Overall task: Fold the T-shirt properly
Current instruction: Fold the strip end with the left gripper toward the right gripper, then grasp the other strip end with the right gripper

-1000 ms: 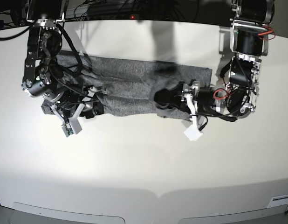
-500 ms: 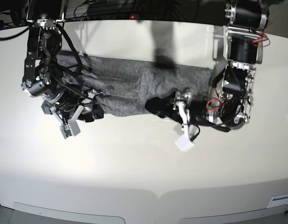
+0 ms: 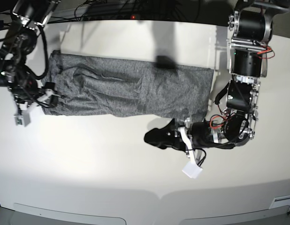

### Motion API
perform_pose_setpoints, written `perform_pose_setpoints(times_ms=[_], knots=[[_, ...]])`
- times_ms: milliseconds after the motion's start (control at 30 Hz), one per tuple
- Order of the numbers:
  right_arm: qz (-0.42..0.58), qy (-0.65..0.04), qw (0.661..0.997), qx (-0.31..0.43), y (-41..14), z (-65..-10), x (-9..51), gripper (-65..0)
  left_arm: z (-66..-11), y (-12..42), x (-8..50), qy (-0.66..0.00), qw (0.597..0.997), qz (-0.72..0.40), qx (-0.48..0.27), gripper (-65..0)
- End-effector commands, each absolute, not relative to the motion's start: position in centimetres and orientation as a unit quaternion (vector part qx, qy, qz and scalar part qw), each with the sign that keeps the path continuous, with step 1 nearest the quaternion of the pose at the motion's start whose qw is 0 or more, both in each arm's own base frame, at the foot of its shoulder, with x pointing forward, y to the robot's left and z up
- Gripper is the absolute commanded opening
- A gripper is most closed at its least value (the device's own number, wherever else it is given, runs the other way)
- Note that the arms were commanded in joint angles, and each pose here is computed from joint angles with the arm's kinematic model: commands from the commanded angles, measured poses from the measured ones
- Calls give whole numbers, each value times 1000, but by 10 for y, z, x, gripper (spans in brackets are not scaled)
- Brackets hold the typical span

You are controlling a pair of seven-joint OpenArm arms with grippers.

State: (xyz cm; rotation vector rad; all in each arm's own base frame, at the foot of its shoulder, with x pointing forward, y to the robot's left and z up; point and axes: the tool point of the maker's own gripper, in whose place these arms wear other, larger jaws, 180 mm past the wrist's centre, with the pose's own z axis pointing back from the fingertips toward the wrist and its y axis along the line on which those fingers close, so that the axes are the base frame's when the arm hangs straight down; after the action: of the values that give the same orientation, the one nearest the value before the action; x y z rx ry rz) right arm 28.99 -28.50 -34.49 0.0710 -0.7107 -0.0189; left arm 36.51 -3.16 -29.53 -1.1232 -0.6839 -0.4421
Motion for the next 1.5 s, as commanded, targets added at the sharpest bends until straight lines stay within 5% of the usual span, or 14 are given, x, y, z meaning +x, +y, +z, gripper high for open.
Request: perform_pose_setpoints(times_ms=[0,233,500,600,933,1400,1467], knots=[[-13,-381,924,31,-295,-325,299,-341,-274,-31,380,-353,754,-210,-512,-398],[-29,-355,934,23,-329,-330,284,-341,-318,-16,403,-388,812,-271,-341,-398],[-71,-294,952,44,-343,-380,264,-341,-335,-30,398,-381,814,-365,-244,-417],[-80,-280,955,66,-341,-397,257,-341,-320,-35,403,-407,805,-388,-190,-467],[-65,-269,949,149,-313,-406,251,-341,-244,-15,402,-490,785,-378,-32,-470],[-69,-299,932,192,-301,-394,261,-345,-344,72,319,-408,857,-315,11,-470],[-71,-307,927,204,-297,-391,265,-394,-349,85,315,-411,857,-307,40,-470]])
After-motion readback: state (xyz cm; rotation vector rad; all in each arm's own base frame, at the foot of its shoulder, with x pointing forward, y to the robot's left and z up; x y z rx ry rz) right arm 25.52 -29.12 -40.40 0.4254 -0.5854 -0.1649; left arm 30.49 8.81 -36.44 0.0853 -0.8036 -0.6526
